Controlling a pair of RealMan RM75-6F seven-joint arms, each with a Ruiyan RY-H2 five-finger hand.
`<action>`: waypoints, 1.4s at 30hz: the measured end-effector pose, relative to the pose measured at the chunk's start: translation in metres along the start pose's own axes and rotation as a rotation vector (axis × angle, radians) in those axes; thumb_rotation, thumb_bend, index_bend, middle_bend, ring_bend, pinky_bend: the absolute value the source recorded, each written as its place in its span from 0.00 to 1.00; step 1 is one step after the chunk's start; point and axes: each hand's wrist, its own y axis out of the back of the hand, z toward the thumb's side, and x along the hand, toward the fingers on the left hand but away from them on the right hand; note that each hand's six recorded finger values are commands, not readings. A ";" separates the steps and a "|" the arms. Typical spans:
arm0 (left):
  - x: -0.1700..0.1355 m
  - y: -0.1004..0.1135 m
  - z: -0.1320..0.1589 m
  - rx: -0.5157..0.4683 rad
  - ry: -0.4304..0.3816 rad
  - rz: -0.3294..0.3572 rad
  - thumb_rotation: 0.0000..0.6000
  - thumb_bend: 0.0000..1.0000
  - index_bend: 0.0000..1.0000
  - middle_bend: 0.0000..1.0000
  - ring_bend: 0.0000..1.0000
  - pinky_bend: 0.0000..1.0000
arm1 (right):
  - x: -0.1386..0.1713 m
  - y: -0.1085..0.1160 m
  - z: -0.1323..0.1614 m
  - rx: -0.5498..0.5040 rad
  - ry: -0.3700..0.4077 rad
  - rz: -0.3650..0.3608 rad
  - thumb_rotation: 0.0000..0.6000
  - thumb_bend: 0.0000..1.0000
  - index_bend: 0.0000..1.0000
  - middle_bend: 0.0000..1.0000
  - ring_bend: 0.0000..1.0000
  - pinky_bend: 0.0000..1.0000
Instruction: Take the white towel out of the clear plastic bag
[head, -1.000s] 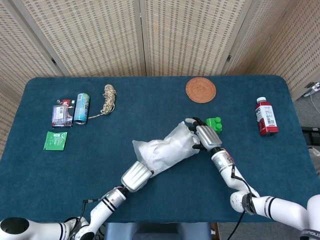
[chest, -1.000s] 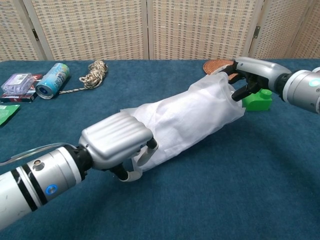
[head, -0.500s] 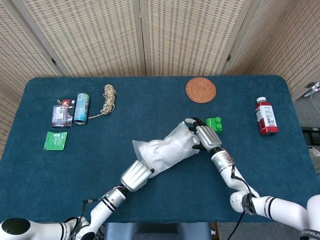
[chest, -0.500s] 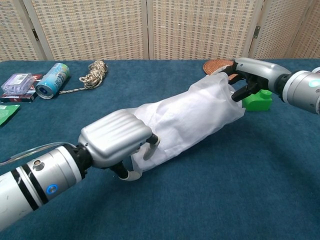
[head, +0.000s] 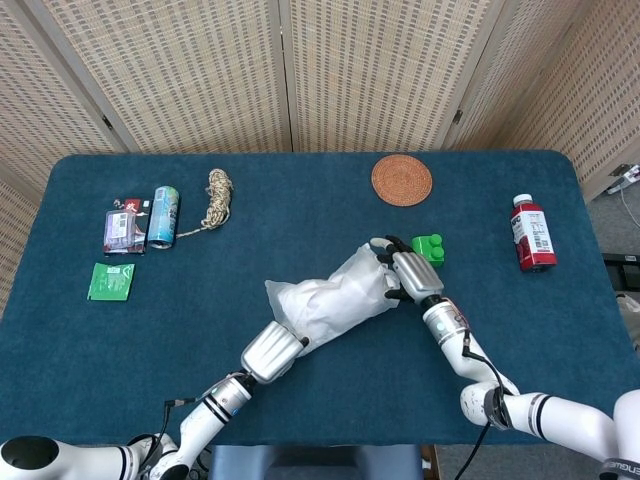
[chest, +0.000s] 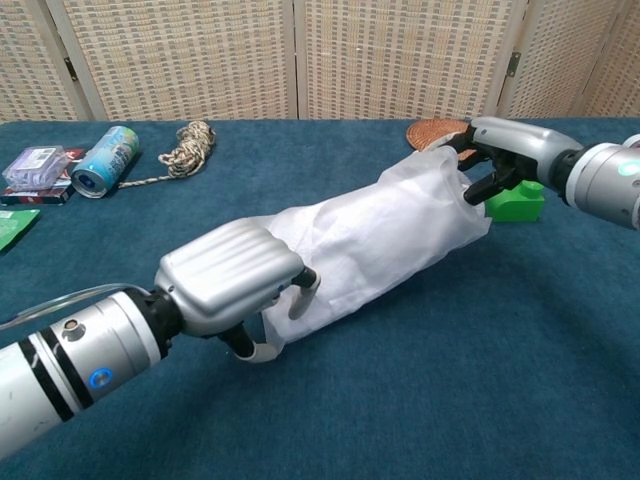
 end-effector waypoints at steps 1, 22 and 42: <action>0.000 0.000 0.000 0.002 0.000 0.000 1.00 0.06 0.54 1.00 1.00 1.00 | 0.000 0.000 0.000 0.000 0.000 0.000 1.00 0.62 0.74 0.14 0.00 0.15; 0.009 -0.003 0.004 -0.016 0.019 0.022 1.00 0.06 0.62 1.00 1.00 1.00 | 0.000 0.000 -0.004 -0.006 -0.007 0.002 1.00 0.62 0.74 0.14 0.00 0.15; 0.007 -0.003 0.002 -0.056 0.020 0.028 1.00 0.25 0.59 1.00 1.00 1.00 | 0.000 -0.001 -0.002 -0.006 -0.006 0.007 1.00 0.62 0.74 0.14 0.00 0.15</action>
